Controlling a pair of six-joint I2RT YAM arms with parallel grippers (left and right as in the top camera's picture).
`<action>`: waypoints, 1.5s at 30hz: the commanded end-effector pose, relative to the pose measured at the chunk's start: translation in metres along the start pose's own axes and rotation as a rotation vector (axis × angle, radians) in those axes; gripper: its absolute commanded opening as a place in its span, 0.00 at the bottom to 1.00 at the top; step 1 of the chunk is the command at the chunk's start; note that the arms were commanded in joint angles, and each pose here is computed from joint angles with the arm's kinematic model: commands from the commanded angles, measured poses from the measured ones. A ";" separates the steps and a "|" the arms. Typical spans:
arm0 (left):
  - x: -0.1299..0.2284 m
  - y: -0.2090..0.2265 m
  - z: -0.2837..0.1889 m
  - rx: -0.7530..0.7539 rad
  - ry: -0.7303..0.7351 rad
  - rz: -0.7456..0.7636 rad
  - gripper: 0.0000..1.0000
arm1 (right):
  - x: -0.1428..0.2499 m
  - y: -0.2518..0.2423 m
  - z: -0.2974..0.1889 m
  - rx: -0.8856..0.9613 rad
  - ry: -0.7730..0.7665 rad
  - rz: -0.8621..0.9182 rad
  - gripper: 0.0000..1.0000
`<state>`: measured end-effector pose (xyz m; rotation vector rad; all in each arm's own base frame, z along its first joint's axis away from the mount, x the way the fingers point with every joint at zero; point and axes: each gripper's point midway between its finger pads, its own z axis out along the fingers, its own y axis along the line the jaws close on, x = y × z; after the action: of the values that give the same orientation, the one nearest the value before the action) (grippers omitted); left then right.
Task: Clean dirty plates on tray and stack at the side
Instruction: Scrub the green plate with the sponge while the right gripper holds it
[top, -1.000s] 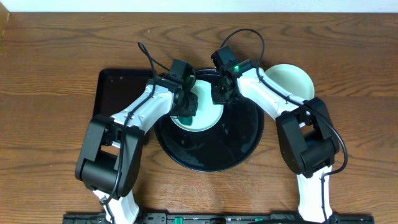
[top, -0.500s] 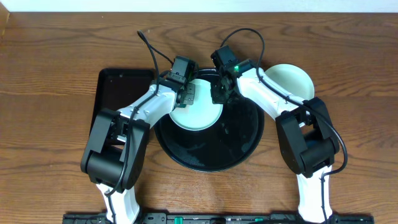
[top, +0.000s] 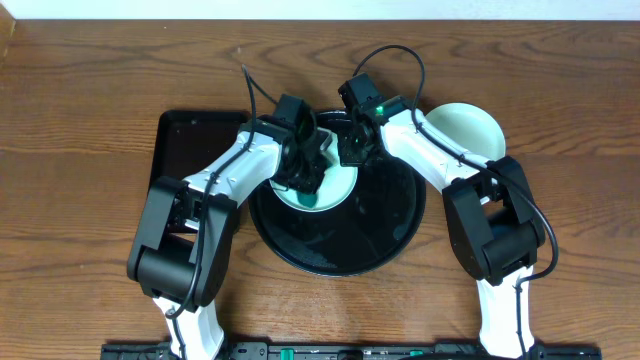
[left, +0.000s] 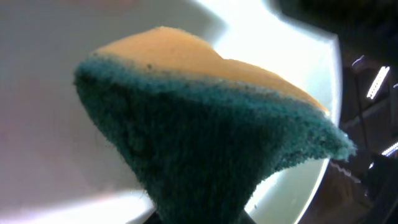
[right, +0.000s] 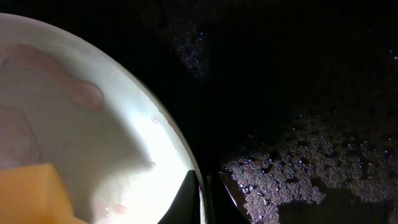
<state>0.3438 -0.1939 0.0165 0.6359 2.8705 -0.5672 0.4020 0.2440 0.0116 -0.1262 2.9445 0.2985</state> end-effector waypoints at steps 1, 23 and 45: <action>-0.019 0.007 -0.003 -0.031 -0.075 0.036 0.08 | 0.007 -0.015 0.016 0.059 0.026 0.026 0.01; -0.003 0.087 -0.024 -0.494 -0.108 -0.401 0.08 | 0.007 -0.015 0.016 0.058 0.026 0.018 0.01; -0.060 0.084 -0.030 -0.454 -0.305 -0.229 0.08 | 0.008 -0.012 0.016 0.058 0.027 0.001 0.01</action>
<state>0.4136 -0.1820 0.0302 0.3488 2.6830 -0.3722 0.4000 0.2466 0.0111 -0.1314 2.9519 0.3181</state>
